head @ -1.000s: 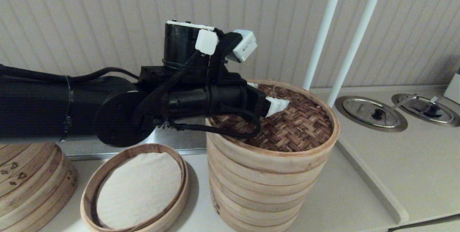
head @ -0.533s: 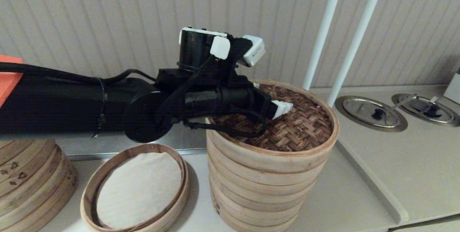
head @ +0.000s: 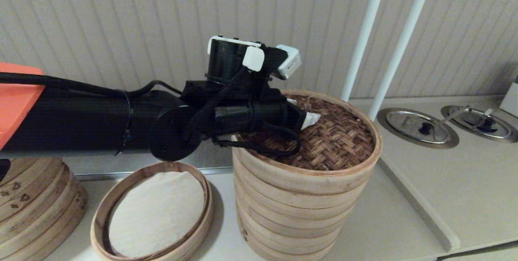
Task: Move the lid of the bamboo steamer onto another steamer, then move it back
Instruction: Pick up the steamer
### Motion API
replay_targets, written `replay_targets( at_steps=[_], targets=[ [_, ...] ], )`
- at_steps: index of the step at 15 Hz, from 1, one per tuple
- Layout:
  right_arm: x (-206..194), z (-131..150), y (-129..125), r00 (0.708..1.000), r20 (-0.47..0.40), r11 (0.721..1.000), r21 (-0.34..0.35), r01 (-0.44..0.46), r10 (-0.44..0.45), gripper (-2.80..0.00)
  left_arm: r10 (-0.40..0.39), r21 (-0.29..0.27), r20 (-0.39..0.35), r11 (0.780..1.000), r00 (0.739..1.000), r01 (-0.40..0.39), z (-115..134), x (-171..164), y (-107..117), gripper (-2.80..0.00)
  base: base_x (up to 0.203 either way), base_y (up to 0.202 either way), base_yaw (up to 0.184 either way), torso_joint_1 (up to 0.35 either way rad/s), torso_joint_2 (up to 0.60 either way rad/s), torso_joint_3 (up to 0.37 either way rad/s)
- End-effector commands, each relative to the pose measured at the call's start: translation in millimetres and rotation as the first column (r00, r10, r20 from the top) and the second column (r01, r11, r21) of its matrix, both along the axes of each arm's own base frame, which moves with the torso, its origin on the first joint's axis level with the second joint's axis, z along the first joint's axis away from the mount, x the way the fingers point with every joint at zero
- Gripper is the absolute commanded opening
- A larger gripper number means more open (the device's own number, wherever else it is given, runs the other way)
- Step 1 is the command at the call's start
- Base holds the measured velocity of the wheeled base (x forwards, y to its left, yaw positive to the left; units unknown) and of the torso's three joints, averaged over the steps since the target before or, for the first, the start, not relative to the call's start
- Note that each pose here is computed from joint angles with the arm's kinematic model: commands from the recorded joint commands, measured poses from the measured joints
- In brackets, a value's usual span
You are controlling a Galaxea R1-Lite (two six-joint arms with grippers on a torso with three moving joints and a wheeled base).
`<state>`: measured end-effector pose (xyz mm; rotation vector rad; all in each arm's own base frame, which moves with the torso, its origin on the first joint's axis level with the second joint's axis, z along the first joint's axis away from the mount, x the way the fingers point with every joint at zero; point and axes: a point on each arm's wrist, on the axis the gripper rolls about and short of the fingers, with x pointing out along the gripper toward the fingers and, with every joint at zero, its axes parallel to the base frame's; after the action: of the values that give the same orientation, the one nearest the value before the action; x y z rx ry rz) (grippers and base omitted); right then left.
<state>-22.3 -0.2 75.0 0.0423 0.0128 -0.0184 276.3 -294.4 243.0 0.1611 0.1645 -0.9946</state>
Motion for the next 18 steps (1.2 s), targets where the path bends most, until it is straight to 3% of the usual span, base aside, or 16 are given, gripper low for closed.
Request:
replay_targets(
  at_steps=[1,11,18],
  targets=[
    [0.3,-0.8,0.0,1.0,-0.004,1.0,0.001,0.0,0.0,-2.8,0.0,-0.003,0.006,1.0,1.0,0.0,2.3,-1.6,0.2,-2.8,0.0,0.0,0.0,0.0,0.0,0.0],
    [0.3,-0.8,0.0,1.0,-0.004,1.0,0.001,0.0,0.0,-2.8,0.03,-0.006,0.029,1.0,0.999,-0.03,9.4,-10.2,-4.0,-2.8,0.0,0.0,0.0,0.0,0.0,0.0],
    [0.3,-0.8,0.0,1.0,-0.004,1.0,0.001,0.0,0.0,-2.8,0.059,-0.025,0.051,0.998,0.997,-0.057,28.8,-15.4,3.6,-2.8,0.0,0.0,0.0,0.0,0.0,0.0]
  ],
)
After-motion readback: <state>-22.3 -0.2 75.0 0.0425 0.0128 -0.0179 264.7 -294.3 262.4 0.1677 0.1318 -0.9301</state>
